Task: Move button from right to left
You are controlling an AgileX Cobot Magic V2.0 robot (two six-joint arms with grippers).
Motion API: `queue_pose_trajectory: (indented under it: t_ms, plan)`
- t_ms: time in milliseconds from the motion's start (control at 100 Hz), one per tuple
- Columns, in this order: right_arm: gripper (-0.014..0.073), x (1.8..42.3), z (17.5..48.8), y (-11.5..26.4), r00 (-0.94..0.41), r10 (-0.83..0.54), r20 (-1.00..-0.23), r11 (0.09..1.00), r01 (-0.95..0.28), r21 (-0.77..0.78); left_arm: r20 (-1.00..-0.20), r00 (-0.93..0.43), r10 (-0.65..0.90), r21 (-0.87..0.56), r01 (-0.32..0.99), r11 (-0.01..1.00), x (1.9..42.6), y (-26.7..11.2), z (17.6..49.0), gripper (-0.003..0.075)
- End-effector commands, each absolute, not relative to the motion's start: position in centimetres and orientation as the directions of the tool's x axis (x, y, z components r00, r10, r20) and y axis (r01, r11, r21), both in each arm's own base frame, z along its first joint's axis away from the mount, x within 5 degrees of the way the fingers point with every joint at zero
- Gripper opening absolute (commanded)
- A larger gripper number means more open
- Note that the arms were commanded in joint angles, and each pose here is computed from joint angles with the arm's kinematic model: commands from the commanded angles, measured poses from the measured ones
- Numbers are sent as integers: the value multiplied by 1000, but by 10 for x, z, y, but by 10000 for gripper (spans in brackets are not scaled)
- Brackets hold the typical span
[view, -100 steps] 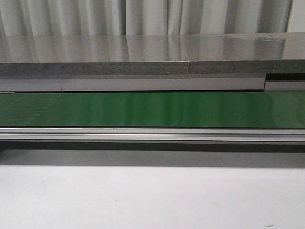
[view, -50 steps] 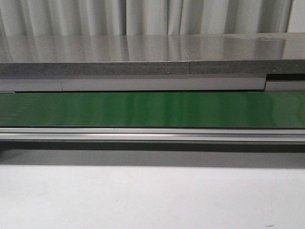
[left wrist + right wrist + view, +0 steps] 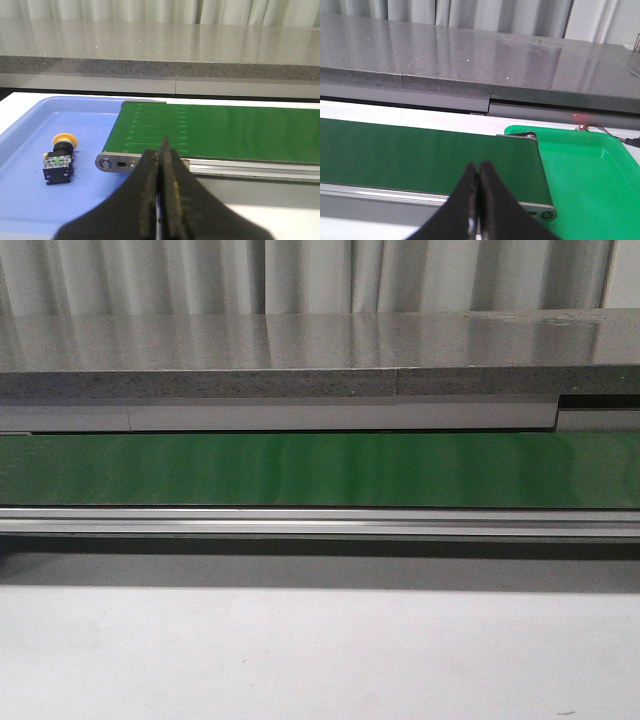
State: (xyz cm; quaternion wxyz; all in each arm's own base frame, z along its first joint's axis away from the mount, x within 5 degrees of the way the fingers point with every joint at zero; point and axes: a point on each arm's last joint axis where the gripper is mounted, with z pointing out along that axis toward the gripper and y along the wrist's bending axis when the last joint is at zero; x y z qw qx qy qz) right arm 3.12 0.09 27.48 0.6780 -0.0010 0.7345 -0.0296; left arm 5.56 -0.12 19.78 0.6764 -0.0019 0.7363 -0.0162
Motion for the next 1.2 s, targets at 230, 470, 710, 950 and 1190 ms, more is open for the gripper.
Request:
queue_pose_trajectory:
  t_ms: [230,470,710,950,1190]
  plan:
    - [-69,30,290,0,30,-44,-999,998,50,-42,-999,-30,-32,-33,18,999,56,-1,190,-20]
    - [-69,40,282,0,142,3,-990,999,33,8,-999,-30,-32,-33,18,999,56,-1,190,-20]
    - [-69,50,259,-2,222,-2,-975,999,34,6,-999,-30,-32,-33,18,999,56,-1,190,-20]
    - [-69,56,224,-2,165,15,-986,999,30,20,-999,-30,-32,-33,18,999,56,-1,190,-20]
    - [-69,54,215,-2,152,11,-988,999,31,16,-999,-30,-32,-33,18,999,56,-1,190,-20]
